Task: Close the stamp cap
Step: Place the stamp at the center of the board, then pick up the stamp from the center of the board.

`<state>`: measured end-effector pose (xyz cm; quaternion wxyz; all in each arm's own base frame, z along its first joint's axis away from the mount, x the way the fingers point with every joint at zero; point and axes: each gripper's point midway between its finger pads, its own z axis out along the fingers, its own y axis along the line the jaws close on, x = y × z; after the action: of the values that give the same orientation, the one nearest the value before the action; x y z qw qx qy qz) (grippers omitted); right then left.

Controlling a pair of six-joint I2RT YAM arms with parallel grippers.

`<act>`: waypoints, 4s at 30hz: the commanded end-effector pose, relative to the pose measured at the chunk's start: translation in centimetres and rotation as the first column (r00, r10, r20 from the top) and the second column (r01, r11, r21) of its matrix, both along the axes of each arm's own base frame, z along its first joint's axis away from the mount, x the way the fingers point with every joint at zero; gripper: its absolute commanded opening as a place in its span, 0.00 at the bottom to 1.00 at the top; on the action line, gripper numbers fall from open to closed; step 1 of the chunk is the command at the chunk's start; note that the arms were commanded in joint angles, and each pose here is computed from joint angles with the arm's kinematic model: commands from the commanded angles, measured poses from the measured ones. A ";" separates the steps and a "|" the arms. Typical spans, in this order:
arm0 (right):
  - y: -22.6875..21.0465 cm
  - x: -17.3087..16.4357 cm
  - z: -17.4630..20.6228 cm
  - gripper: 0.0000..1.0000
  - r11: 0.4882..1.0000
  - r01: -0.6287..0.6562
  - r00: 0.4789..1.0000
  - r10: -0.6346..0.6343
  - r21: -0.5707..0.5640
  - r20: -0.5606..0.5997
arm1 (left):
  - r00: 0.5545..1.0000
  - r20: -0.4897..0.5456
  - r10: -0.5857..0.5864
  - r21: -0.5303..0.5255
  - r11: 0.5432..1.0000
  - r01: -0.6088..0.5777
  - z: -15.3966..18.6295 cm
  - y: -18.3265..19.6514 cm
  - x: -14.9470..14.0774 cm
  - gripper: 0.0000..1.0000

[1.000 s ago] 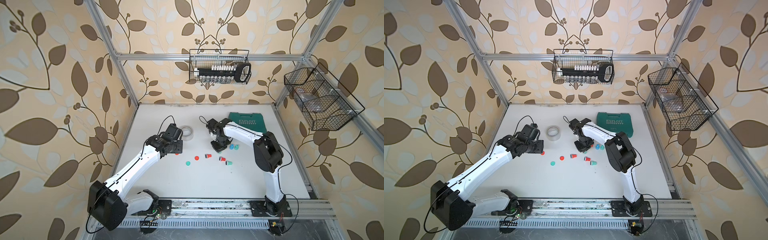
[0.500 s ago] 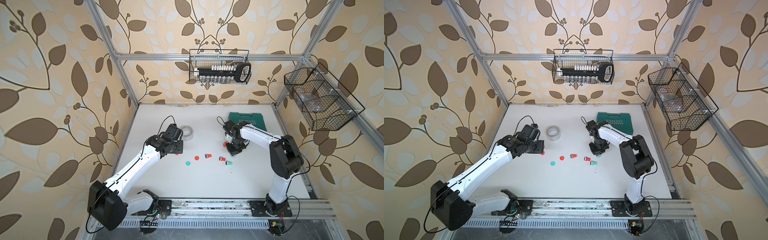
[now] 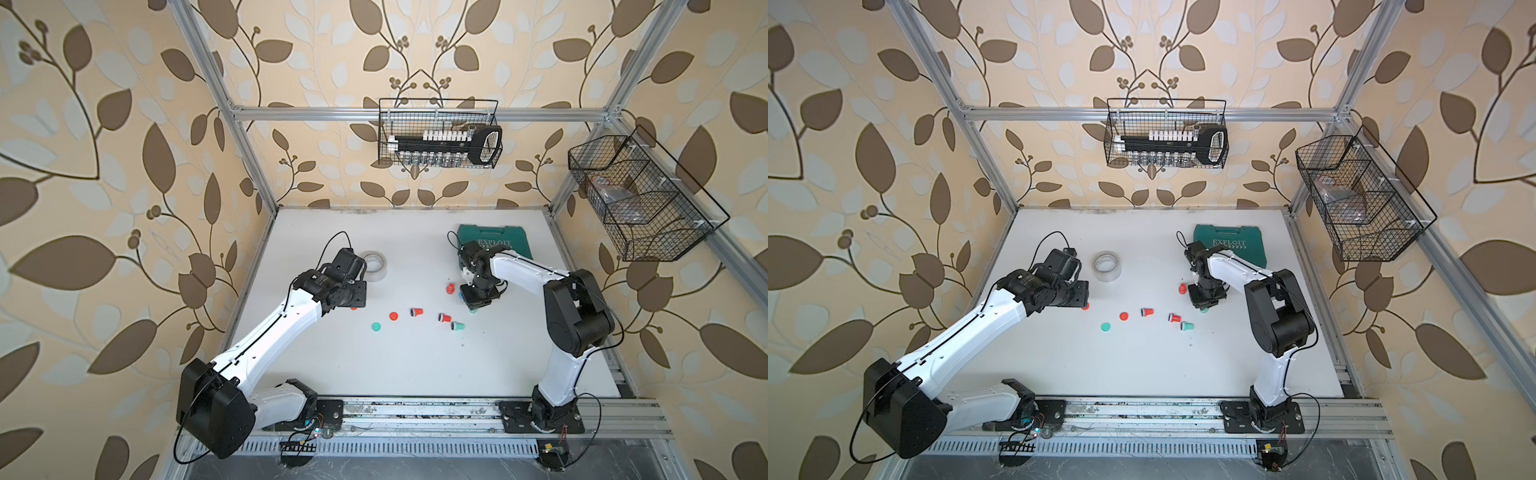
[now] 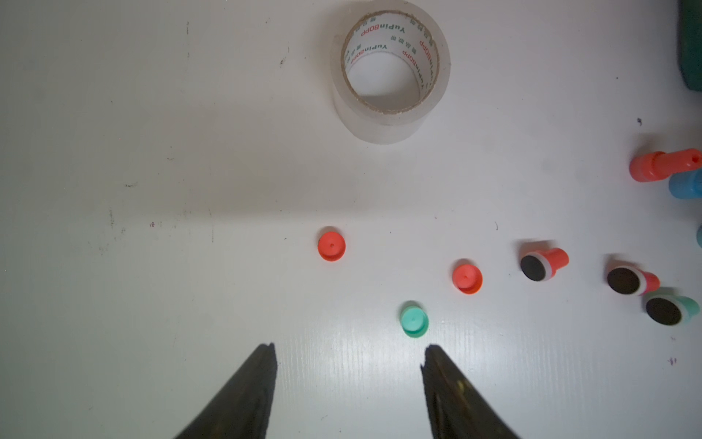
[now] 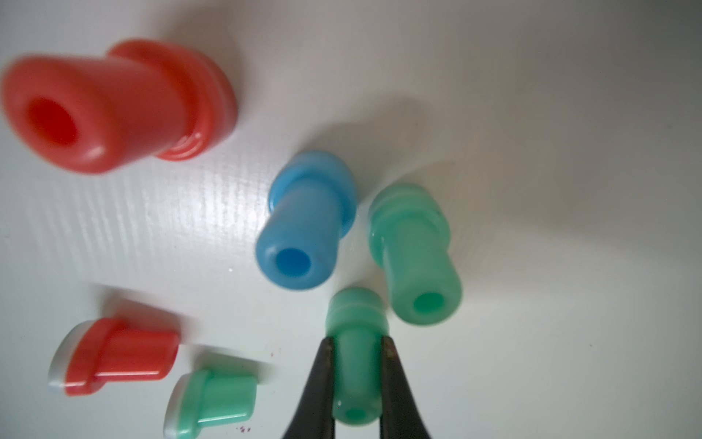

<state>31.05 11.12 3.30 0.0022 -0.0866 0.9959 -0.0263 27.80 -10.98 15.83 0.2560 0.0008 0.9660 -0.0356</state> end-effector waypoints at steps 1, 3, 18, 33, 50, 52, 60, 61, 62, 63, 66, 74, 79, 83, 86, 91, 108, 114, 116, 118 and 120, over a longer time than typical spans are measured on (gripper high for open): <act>0.2 0.0 0.0 0.13 1.000 -0.007 1.000 0.007 0.009 -0.008 | 0.999 0.031 -0.005 -0.009 1.000 0.005 1.3 -0.1 0.5 0.64; 0.1 -0.1 0.3 0.18 1.000 -0.006 1.000 0.006 0.008 -0.003 | 1.000 0.031 -0.004 -0.009 1.000 0.004 1.3 -0.1 0.5 0.64; 0.1 -0.2 5.2 0.25 1.000 -0.012 0.997 0.011 0.020 0.074 | 0.999 0.036 -0.002 -0.012 1.000 0.003 1.5 0.0 0.5 0.64; 6.6 -5.7 2.9 0.41 0.944 -0.295 0.955 0.294 0.149 0.027 | 0.999 0.032 -0.007 -0.018 1.000 0.008 1.4 -0.2 0.5 0.64; 7.6 -6.0 -0.5 0.53 0.930 -0.310 0.948 0.319 0.196 -0.014 | 1.000 0.029 -0.004 -0.012 1.000 0.005 1.3 -0.1 0.5 0.64; 7.4 -6.3 -0.5 0.53 0.933 -0.303 0.950 0.312 0.194 -0.015 | 1.000 0.027 -0.005 -0.012 1.000 0.006 1.3 -0.1 0.5 0.64; 7.1 -6.9 -0.3 0.52 0.939 -0.280 0.956 0.291 0.200 -0.026 | 1.000 0.024 -0.008 -0.012 1.000 0.009 1.2 -0.2 0.5 0.64; 7.1 -6.9 -0.3 0.51 0.940 -0.276 0.958 0.287 0.200 -0.027 | 1.000 0.023 -0.007 -0.011 1.000 0.007 1.2 -0.2 0.5 0.64; 7.1 -7.0 -0.2 0.51 0.941 -0.272 0.959 0.283 0.200 -0.027 | 1.000 0.024 -0.006 -0.011 1.000 0.007 1.2 -0.2 0.5 0.64; 7.0 -7.0 -0.2 0.50 0.943 -0.267 0.960 0.278 0.200 -0.028 | 1.000 0.025 -0.006 -0.012 1.000 0.006 1.2 -0.2 0.5 0.64; 6.8 -7.3 -0.1 0.47 0.950 -0.242 0.967 0.252 0.199 -0.027 | 1.000 0.023 -0.008 -0.011 1.000 0.009 1.1 -0.2 0.5 0.64; 7.3 -8.2 -0.5 0.43 0.951 -0.233 0.970 0.242 0.203 -0.023 | 1.000 0.020 -0.011 -0.015 1.000 0.011 1.1 -0.3 0.5 0.64; 7.2 -8.4 -1.1 0.39 0.955 -0.235 0.969 0.244 0.179 -0.030 | 1.000 0.019 -0.011 -0.017 1.000 0.011 1.1 -0.3 0.4 0.64; 7.2 -8.5 -1.3 0.35 0.957 -0.237 0.969 0.245 0.167 -0.029 | 1.000 0.018 -0.010 -0.019 1.000 0.010 1.1 -0.3 0.4 0.64; 7.1 -8.7 -1.5 0.31 0.959 -0.233 0.970 0.240 0.160 -0.028 | 1.000 0.018 -0.010 -0.019 1.000 0.010 1.1 -0.3 0.4 0.64; 7.0 -9.0 -2.0 0.29 0.963 -0.226 0.972 0.232 0.147 -0.026 | 1.000 0.014 -0.010 -0.018 1.000 0.011 1.0 -0.3 0.4 0.64; 7.1 -9.6 -1.1 0.36 0.965 -0.232 0.973 0.232 0.125 0.016 | 1.000 -0.001 -0.017 -0.020 1.000 0.017 0.6 -0.6 0.5 0.64; 7.2 -9.7 -1.2 0.34 0.968 -0.218 0.976 0.214 0.125 0.045 | 1.000 -0.003 -0.017 -0.019 1.000 0.017 0.5 -0.6 0.6 0.64; 7.1 -9.8 -1.4 0.33 0.969 -0.215 0.976 0.211 0.125 0.049 | 1.000 -0.004 -0.017 -0.019 1.000 0.017 0.5 -0.6 0.6 0.64; 7.1 -9.8 -1.6 0.32 0.969 -0.215 0.976 0.210 0.124 0.051 | 1.000 -0.005 -0.017 -0.019 1.000 0.017 0.5 -0.6 0.6 0.64; 7.1 -10.0 -1.8 0.31 0.968 -0.218 0.976 0.213 0.126 0.054 | 1.000 -0.007 -0.019 -0.020 1.000 0.018 0.4 -0.7 0.6 0.64</act>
<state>21.03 18.25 1.54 0.0185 -0.1978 0.9792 0.0406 27.85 -11.14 15.07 0.2430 0.0028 0.9695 -0.0330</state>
